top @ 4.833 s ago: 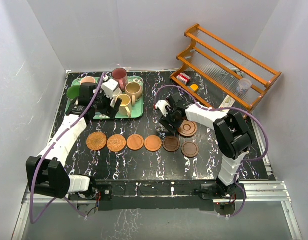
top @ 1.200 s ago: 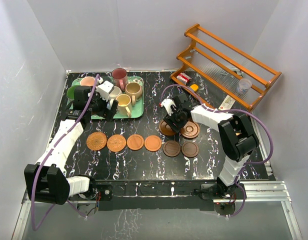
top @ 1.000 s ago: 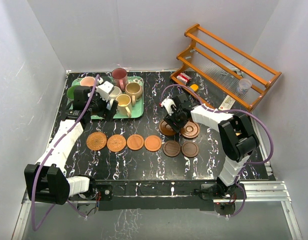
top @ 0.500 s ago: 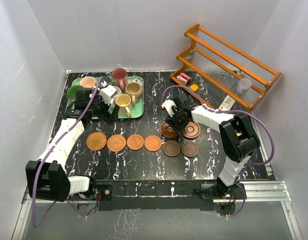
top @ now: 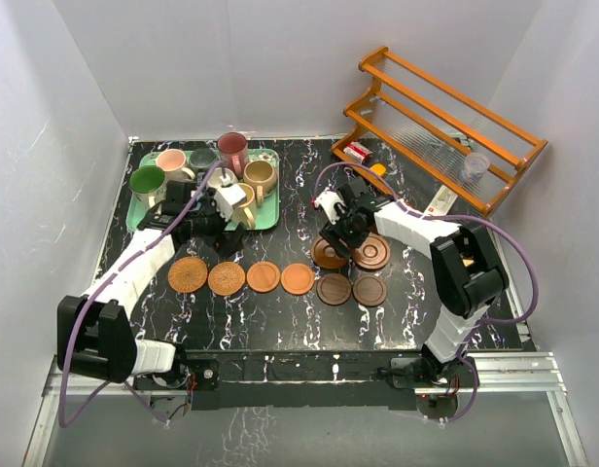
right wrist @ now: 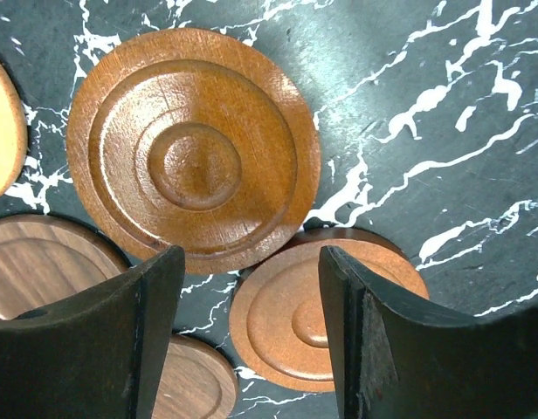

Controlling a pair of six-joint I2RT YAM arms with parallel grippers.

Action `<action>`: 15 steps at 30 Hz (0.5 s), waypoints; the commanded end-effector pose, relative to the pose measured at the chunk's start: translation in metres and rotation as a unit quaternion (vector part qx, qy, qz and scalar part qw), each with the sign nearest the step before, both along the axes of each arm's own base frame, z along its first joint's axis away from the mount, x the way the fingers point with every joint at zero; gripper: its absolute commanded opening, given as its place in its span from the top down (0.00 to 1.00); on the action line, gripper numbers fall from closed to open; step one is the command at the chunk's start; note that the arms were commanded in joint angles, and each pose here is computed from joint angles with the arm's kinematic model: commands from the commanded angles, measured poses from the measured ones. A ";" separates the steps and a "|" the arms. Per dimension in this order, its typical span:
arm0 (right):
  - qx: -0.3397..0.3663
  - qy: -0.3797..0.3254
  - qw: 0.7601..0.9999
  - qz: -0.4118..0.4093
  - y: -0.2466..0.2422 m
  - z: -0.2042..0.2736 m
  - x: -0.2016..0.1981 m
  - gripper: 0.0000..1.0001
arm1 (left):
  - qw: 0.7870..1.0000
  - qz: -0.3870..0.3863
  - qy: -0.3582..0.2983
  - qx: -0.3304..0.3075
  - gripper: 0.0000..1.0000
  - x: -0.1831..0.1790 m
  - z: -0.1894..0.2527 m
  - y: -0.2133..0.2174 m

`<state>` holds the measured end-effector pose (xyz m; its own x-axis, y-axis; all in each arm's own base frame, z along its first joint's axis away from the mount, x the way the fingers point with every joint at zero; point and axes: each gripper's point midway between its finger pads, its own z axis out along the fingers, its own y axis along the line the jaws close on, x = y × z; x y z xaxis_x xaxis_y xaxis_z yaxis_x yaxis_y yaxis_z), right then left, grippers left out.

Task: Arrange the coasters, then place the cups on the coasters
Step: Move the coaster to the center of the board.

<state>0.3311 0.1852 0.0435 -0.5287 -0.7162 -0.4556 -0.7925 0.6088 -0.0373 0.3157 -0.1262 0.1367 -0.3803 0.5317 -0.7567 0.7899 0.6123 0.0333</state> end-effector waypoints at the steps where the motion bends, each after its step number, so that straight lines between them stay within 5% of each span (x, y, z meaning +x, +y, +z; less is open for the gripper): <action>1: 0.055 -0.058 0.997 -0.015 0.003 0.046 0.020 0.38 | 0.997 -0.071 -0.003 0.013 0.02 -0.012 -0.016 -0.030; 15: 0.136 -0.075 0.983 -0.103 -0.064 0.081 0.034 0.37 | 0.986 -0.158 0.030 0.037 0.11 -0.006 -0.062 -0.106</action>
